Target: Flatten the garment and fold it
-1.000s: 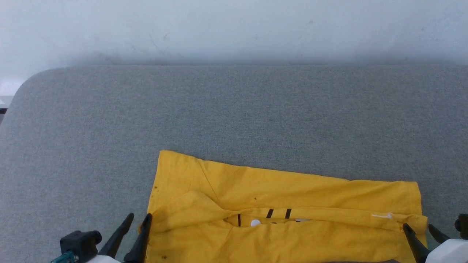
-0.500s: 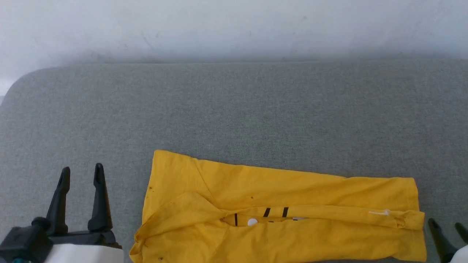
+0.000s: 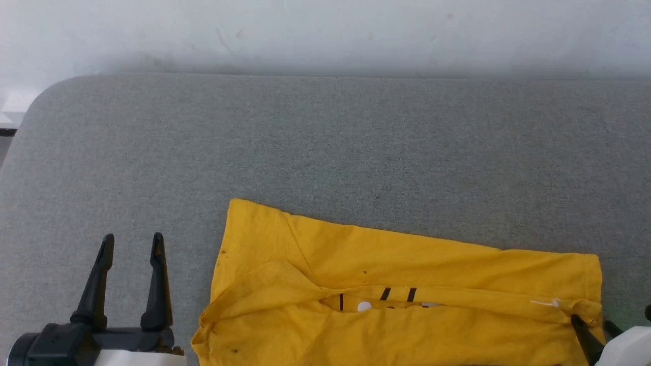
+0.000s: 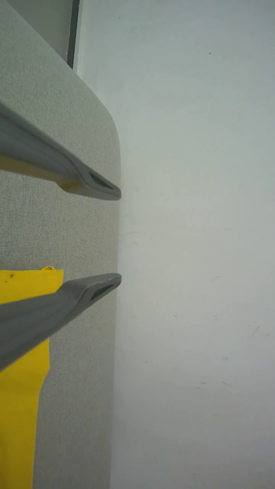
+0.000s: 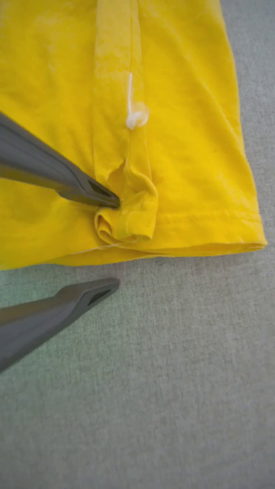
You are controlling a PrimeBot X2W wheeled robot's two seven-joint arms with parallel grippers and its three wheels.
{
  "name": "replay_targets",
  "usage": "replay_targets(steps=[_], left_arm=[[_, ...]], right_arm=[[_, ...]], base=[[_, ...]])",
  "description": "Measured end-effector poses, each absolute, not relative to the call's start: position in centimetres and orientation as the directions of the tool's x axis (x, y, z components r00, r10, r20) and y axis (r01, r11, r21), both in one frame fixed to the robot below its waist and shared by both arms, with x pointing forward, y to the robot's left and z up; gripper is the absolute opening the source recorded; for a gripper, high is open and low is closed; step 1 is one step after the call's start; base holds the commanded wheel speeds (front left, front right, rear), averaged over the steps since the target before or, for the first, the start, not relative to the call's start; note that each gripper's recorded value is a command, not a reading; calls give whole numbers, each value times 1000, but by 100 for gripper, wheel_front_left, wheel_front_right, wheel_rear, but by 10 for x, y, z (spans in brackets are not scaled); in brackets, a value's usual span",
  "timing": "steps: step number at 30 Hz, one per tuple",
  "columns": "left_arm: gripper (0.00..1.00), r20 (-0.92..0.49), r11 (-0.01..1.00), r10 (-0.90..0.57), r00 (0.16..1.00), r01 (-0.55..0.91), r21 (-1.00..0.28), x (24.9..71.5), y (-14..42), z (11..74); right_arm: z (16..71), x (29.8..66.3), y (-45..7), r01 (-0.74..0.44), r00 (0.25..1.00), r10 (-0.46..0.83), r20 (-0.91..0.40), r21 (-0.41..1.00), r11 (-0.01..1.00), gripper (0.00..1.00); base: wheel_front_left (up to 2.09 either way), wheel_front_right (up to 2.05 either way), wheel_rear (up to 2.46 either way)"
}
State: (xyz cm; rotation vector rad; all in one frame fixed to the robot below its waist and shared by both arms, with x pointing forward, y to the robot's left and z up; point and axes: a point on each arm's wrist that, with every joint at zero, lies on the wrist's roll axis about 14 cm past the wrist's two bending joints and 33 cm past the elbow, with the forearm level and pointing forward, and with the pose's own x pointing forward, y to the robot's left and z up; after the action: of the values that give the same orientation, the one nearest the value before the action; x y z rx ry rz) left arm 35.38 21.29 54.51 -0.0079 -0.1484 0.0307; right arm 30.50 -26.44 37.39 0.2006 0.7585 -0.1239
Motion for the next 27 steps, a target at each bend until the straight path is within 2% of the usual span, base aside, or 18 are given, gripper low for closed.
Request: replay_targets(steps=[1,2,6,10,15,21,24,27], left_arm=[[100,144,999,33,989,-32,-12,353,213,544],[100,140,999,37,989,-35,-14,352,214,543],[100,131,999,42,991,-39,-20,349,215,540],[100,138,999,49,989,-47,-18,346,218,542],[100,139,999,42,989,-41,-11,339,216,542],[100,137,1000,21,990,-20,-10,337,210,541],[100,127,1000,18,992,-17,-10,337,209,538],[100,119,1000,15,993,-14,-10,338,208,535]], right_arm=[[371,305,-263,183,707,-31,-706,141,973,35],[369,306,-262,183,699,-24,-715,146,972,0],[369,308,-259,188,687,-9,-726,167,968,0],[375,310,-265,200,708,-29,-706,162,966,0],[393,308,-310,276,740,-162,-653,75,958,0],[416,291,-376,370,717,-340,-608,-80,926,0],[419,294,-371,354,732,-324,-600,-73,933,0],[420,306,-341,285,760,-237,-605,-17,958,0]], base=[[0,0,0],[0,0,0],[0,0,0],[0,0,0],[0,0,0],[0,0,0],[0,0,0],[0,0,0]])
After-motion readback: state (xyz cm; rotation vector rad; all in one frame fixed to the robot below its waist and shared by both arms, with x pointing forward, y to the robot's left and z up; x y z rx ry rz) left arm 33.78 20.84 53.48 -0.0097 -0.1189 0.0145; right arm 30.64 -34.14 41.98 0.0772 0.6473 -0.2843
